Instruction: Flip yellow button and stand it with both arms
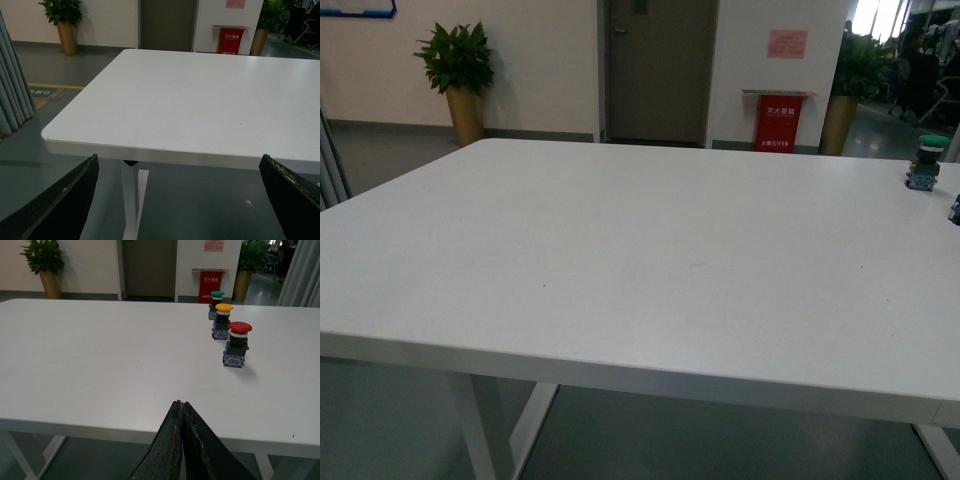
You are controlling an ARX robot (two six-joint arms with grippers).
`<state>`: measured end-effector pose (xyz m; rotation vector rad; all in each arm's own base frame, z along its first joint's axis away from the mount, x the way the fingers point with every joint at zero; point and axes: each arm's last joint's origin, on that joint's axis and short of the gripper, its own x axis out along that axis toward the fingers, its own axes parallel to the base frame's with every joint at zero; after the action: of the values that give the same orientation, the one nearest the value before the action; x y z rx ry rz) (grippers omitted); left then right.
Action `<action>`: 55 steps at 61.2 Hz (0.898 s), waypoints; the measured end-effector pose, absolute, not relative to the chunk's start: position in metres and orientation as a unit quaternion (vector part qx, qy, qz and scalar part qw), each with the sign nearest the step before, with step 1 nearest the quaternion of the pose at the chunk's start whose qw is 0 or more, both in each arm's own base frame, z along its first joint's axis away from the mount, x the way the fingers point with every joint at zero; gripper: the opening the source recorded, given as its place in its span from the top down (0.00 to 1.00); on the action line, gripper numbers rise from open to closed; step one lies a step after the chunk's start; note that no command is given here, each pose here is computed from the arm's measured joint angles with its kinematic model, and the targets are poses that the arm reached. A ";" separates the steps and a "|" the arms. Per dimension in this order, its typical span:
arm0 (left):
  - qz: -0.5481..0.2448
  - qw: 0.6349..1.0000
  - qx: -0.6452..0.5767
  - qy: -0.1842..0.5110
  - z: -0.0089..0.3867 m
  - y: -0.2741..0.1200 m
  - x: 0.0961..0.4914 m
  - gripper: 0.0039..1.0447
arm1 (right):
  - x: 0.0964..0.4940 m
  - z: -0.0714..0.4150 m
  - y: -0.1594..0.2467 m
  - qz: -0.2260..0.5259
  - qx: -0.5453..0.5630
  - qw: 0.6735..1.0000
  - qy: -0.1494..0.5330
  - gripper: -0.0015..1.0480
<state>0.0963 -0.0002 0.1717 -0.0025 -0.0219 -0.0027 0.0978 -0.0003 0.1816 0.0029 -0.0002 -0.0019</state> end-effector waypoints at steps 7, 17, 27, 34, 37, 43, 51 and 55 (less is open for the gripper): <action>-0.001 1.000 -0.001 -0.011 0.172 0.000 0.096 0.06 | 0.098 0.178 0.000 -0.001 0.001 1.000 0.002 0.97; -0.001 1.000 -0.001 -0.011 0.172 0.000 0.096 0.06 | 0.097 0.173 0.000 -0.001 0.001 1.000 -0.001 0.97; -0.001 1.000 -0.001 -0.011 0.172 0.000 0.096 0.06 | 0.097 0.166 0.000 -0.001 0.001 1.000 0.000 0.97; -0.001 1.000 -0.001 -0.011 0.172 0.000 0.096 0.06 | 0.097 0.166 0.000 -0.001 0.001 1.000 -0.001 0.97; -0.001 1.000 -0.001 -0.011 0.172 0.000 0.096 0.06 | 0.097 0.166 0.000 -0.001 0.001 1.000 -0.001 0.96; -0.001 1.000 -0.001 -0.011 0.172 0.000 0.096 0.06 | 0.097 0.166 0.000 -0.001 0.001 1.000 -0.001 0.81; -0.001 1.000 -0.001 -0.011 0.172 0.000 0.096 0.06 | 0.097 0.166 0.000 -0.001 0.001 1.000 -0.001 0.59; -0.001 1.000 -0.001 -0.011 0.172 0.000 0.096 0.06 | 0.097 0.166 0.000 -0.001 0.001 1.000 -0.001 0.49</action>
<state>0.0963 -0.0002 0.1717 -0.0025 -0.0219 -0.0019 0.0973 -0.0003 0.1663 0.0017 -0.0029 -0.0023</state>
